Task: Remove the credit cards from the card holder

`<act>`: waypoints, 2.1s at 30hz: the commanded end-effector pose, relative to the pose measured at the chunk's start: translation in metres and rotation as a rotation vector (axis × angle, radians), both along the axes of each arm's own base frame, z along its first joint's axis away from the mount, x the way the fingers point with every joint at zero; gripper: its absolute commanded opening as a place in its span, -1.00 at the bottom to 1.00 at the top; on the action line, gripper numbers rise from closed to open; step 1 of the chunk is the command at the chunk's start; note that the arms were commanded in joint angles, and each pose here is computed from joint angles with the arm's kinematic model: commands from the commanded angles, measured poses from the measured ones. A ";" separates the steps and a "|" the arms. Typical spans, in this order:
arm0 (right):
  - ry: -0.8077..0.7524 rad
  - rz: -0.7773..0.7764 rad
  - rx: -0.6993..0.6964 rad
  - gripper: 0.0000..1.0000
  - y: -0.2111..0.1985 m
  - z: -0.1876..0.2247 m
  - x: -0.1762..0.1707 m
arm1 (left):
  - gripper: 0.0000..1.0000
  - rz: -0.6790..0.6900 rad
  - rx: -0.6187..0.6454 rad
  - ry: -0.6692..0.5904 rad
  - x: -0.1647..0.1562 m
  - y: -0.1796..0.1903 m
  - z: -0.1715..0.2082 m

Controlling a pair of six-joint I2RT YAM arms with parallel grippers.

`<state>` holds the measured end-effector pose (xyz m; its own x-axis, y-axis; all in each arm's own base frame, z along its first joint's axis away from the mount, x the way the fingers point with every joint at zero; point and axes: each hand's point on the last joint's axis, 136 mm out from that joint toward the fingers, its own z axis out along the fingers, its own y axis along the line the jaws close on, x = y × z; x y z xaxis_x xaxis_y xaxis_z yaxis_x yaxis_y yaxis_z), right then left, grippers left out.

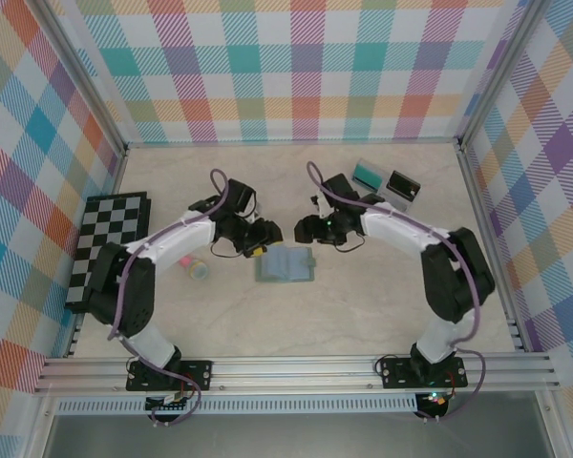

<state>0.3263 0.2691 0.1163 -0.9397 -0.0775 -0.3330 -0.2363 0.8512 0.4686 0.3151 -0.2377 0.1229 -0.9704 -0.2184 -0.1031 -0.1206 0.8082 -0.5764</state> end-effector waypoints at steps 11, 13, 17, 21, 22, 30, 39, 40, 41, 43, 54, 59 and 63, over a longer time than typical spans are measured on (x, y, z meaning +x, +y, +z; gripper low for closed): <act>-0.557 -0.374 -0.293 1.00 -0.137 0.137 0.026 | 1.00 0.248 0.474 -0.405 -0.005 0.137 0.092; -0.613 -0.446 -0.351 1.00 -0.163 0.145 0.025 | 1.00 0.271 0.530 -0.490 -0.006 0.153 0.098; -0.657 -0.522 -0.400 1.00 -0.197 0.137 0.026 | 1.00 0.301 0.628 -0.640 -0.011 0.179 0.095; -0.685 -0.531 -0.438 1.00 -0.214 0.110 0.028 | 1.00 0.382 0.692 -0.755 -0.015 0.200 0.086; -0.682 -0.537 -0.441 1.00 -0.219 0.101 0.027 | 1.00 0.418 0.722 -0.769 -0.017 0.208 0.083; -0.647 -0.498 -0.453 1.00 -0.232 0.034 0.028 | 1.00 0.514 0.929 -0.806 -0.027 0.245 0.051; -0.654 -0.454 -0.575 1.00 -0.246 -0.023 0.041 | 1.00 0.531 0.788 -0.895 -0.015 0.254 0.026; -0.679 -0.442 -0.567 1.00 -0.244 -0.022 0.044 | 1.00 0.529 0.766 -0.907 -0.013 0.255 0.023; -0.693 -0.434 -0.555 1.00 -0.242 -0.021 0.047 | 1.00 0.520 0.750 -0.915 -0.010 0.256 0.021; -0.740 -0.420 -0.515 1.00 -0.238 -0.016 0.050 | 1.00 0.486 0.738 -0.909 -0.005 0.255 0.015; -0.865 -0.402 -0.347 1.00 -0.234 0.001 0.056 | 1.00 0.308 0.661 -0.962 0.036 0.232 -0.006; -0.874 -0.424 -0.331 1.00 -0.243 -0.003 0.061 | 1.00 0.278 0.631 -0.938 0.054 0.234 -0.012; -0.863 -0.452 -0.325 1.00 -0.250 -0.007 0.064 | 1.00 0.261 0.596 -0.929 0.066 0.234 -0.015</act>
